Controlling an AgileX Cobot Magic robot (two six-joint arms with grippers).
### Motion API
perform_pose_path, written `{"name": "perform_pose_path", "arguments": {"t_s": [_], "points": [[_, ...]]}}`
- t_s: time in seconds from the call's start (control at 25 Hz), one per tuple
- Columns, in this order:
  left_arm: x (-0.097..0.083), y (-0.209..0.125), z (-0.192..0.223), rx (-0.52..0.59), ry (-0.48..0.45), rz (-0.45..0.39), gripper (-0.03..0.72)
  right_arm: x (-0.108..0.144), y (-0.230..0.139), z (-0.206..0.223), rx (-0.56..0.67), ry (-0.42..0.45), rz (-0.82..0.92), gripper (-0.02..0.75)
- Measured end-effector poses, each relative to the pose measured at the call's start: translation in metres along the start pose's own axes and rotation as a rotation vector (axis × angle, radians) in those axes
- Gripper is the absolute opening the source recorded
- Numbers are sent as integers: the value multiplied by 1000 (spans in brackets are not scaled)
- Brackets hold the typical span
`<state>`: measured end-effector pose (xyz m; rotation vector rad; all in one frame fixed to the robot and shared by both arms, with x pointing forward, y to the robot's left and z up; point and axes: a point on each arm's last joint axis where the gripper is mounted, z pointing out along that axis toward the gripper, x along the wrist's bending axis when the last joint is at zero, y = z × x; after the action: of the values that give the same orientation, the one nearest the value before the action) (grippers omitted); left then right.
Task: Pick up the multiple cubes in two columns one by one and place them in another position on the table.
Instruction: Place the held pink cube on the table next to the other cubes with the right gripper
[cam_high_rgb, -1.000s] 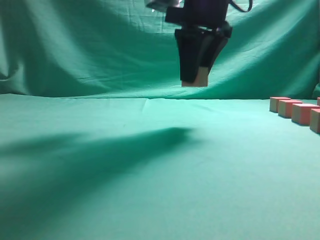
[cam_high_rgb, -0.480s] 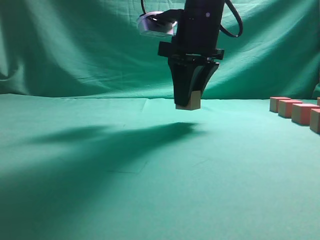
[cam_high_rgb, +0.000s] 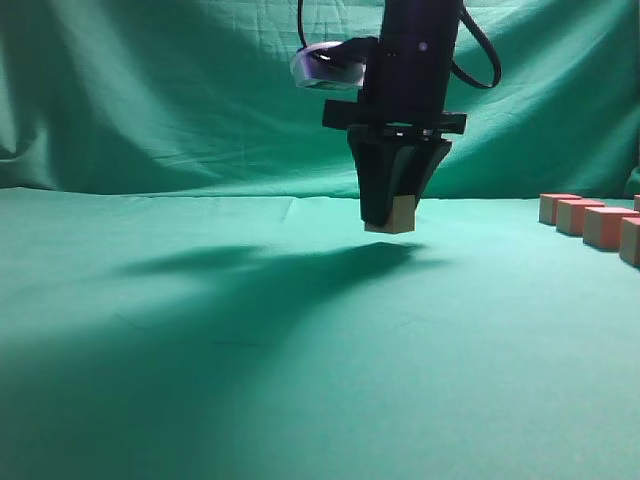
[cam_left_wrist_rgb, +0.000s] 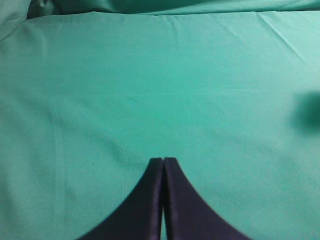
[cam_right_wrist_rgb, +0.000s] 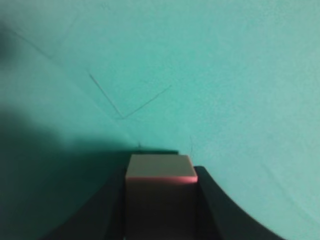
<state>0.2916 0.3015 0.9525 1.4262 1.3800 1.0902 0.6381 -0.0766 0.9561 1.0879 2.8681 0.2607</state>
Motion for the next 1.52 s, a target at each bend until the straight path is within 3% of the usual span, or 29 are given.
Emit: {"name": "perform_pose_path", "arguments": {"t_s": [1.16,1.44,1.52], "points": [[0,0,0,0,0,0,0,-1,1,9,5,3,0,266],[0,0,0,0,0,0,0,-1,1,9,5,2,1,549],[0,0,0,0,0,0,0,-1,1,9,5,2,1,577]]}}
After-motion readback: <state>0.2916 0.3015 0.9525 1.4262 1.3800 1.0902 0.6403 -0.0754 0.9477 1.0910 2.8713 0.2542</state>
